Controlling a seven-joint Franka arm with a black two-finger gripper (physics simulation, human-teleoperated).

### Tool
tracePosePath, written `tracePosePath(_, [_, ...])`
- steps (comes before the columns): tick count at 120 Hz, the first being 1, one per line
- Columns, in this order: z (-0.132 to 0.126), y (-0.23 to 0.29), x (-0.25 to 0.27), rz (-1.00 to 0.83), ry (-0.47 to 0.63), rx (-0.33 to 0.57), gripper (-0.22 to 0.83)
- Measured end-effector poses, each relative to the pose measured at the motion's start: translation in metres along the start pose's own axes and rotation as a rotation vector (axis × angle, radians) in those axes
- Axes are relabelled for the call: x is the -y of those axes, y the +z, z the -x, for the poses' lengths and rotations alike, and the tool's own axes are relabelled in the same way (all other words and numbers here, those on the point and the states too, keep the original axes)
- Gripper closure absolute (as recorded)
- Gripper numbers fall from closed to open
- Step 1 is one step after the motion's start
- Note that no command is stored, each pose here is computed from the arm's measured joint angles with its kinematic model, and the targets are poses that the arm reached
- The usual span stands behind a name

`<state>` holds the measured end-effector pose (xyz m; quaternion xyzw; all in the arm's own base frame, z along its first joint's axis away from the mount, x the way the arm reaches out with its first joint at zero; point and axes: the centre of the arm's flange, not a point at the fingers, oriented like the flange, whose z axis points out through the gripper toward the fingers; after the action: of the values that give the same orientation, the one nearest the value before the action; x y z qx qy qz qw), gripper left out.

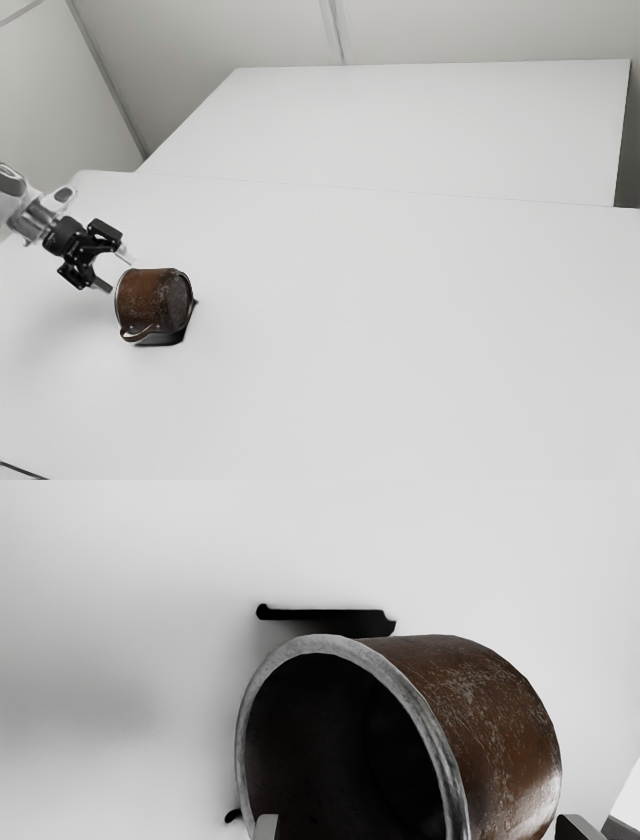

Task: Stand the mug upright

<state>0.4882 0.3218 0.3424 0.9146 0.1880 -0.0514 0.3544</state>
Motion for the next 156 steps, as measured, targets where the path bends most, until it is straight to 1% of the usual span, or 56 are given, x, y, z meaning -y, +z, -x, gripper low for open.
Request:
tracePosePath(15, [0.003, 0.014, 0.014, 0.071, -0.006, -0.008, 0.00])
tracePosePath(40, [-0.002, 0.028, 0.014, 0.173, 0.014, -0.044, 0.00])
tracePosePath(60, [-0.002, 0.041, 0.015, 0.267, 0.003, -0.077, 0.01])
tracePosePath(64, [-0.003, 0.042, 0.015, 0.276, 0.005, -0.083, 0.04])
tracePosePath(68, [-0.003, 0.041, 0.014, 0.282, 0.008, -0.089, 0.09])
tracePosePath(80, [-0.006, 0.038, 0.011, 0.287, 0.019, -0.103, 0.33])
tracePosePath(86, [-0.006, 0.036, 0.009, 0.287, 0.025, -0.109, 0.43])
tracePosePath(95, [-0.008, 0.034, 0.006, 0.287, 0.035, -0.115, 0.54])
tracePosePath(102, [-0.009, 0.032, 0.003, 0.286, 0.043, -0.120, 0.61])
tracePosePath(115, [-0.012, 0.030, -0.003, 0.282, 0.057, -0.126, 0.68])
tracePosePath(133, [-0.011, 0.026, -0.020, 0.250, 0.086, -0.119, 0.73])
tracePosePath(140, [-0.008, 0.021, -0.039, 0.181, 0.128, -0.104, 0.75])
tracePosePath(156, [0.002, 0.017, -0.085, -0.053, 0.237, -0.041, 0.76])
